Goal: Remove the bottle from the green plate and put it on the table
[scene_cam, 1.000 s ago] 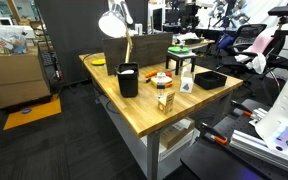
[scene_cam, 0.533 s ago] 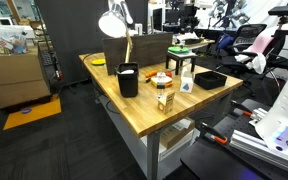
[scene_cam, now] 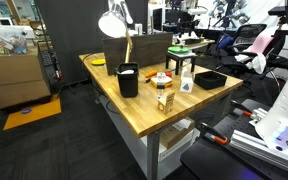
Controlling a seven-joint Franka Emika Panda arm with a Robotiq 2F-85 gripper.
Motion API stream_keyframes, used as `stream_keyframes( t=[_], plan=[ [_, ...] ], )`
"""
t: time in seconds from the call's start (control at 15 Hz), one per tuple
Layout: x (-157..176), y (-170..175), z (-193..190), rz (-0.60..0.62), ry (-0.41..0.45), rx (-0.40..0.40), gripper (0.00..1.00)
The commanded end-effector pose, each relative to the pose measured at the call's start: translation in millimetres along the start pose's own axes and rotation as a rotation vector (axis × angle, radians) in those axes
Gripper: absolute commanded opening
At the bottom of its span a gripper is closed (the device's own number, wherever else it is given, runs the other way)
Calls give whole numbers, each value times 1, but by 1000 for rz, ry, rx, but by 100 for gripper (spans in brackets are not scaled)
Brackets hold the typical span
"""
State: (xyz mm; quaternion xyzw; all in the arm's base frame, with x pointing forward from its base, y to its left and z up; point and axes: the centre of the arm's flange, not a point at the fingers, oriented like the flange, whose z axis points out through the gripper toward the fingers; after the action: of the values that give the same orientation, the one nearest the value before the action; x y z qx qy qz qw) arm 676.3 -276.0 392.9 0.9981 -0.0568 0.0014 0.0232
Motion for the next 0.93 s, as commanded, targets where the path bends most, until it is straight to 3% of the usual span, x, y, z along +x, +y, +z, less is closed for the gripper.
stream_keyframes(
  t=[0.0, 0.53, 0.87],
  plan=[
    [2, 1, 0, 4, 0, -1, 100],
    [3, 1, -4, 7, -6, 1, 100],
    [37, 6, -3, 127, -14, 6, 100]
  ],
)
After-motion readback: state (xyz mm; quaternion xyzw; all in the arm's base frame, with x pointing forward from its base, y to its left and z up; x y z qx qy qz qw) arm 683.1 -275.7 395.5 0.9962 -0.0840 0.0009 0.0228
